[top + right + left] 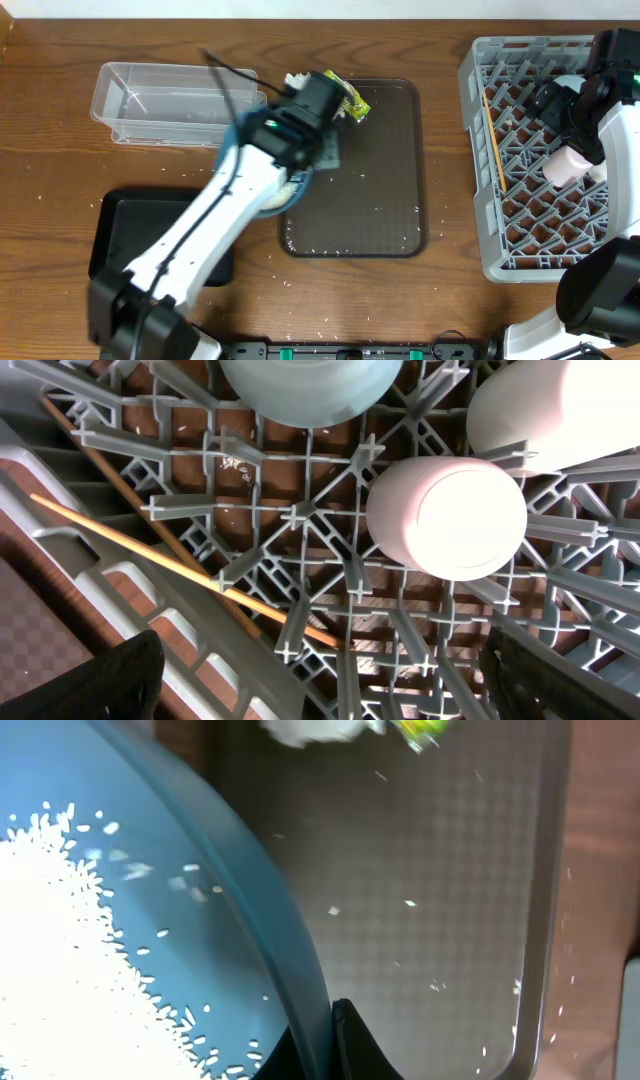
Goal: Sort waste into correct bins and load items into the dishwasher rack
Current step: 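Lift the blue plate and carry it over the black tray, then tilt the blue plate to pour the rice onto the black tray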
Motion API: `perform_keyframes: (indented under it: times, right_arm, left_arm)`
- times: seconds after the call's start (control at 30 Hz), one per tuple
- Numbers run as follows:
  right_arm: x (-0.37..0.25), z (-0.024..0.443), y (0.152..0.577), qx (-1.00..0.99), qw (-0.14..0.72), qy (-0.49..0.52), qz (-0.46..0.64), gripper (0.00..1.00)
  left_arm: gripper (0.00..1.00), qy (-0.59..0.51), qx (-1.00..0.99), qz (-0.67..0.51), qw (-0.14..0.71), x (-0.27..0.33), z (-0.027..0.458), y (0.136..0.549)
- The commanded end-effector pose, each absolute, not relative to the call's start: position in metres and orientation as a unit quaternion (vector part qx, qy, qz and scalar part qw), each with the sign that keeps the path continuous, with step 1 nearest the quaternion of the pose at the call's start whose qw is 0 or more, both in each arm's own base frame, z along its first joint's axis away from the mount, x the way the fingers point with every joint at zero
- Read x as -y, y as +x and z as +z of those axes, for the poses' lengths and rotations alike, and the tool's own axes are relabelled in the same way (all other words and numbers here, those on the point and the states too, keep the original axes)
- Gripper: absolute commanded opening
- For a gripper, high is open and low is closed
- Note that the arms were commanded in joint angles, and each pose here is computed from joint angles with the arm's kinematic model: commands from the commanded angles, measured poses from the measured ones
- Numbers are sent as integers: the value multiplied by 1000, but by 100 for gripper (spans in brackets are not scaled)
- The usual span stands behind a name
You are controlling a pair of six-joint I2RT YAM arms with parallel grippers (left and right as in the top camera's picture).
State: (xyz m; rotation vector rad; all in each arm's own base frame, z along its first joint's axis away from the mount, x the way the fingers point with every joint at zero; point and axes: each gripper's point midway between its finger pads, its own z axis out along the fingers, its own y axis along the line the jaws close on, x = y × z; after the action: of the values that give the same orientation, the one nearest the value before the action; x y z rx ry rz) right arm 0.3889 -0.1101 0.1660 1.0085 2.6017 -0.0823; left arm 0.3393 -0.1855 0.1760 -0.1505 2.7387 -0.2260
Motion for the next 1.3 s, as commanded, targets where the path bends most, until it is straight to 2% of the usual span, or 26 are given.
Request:
perform_keyframes:
  times: [0.0, 0.3, 0.63, 0.9, 1.07, 1.27]
  right_arm:
    - [115, 170, 390, -913, 179, 366, -28, 99]
    - [115, 170, 390, -913, 179, 366, -28, 99]
    - [115, 170, 390, -913, 179, 366, -28, 99]
    - [115, 170, 390, -913, 179, 366, -28, 99]
    - [115, 170, 390, -913, 179, 366, -28, 99]
    - [115, 170, 390, -913, 179, 365, -28, 99]
  left_arm:
    - [6, -123, -968, -93, 200, 159, 192, 340]
    - [6, -194, -959, -157, 131, 123, 192, 336]
    - [6, -189, -941, -269, 80, 109, 204, 333]
    - [6, -237, -920, -308, 56, 76, 209, 328]
    - [6, -222, -889, -397, 61, 69, 230, 329]
    - [6, -249, -859, -444, 58, 49, 234, 325]
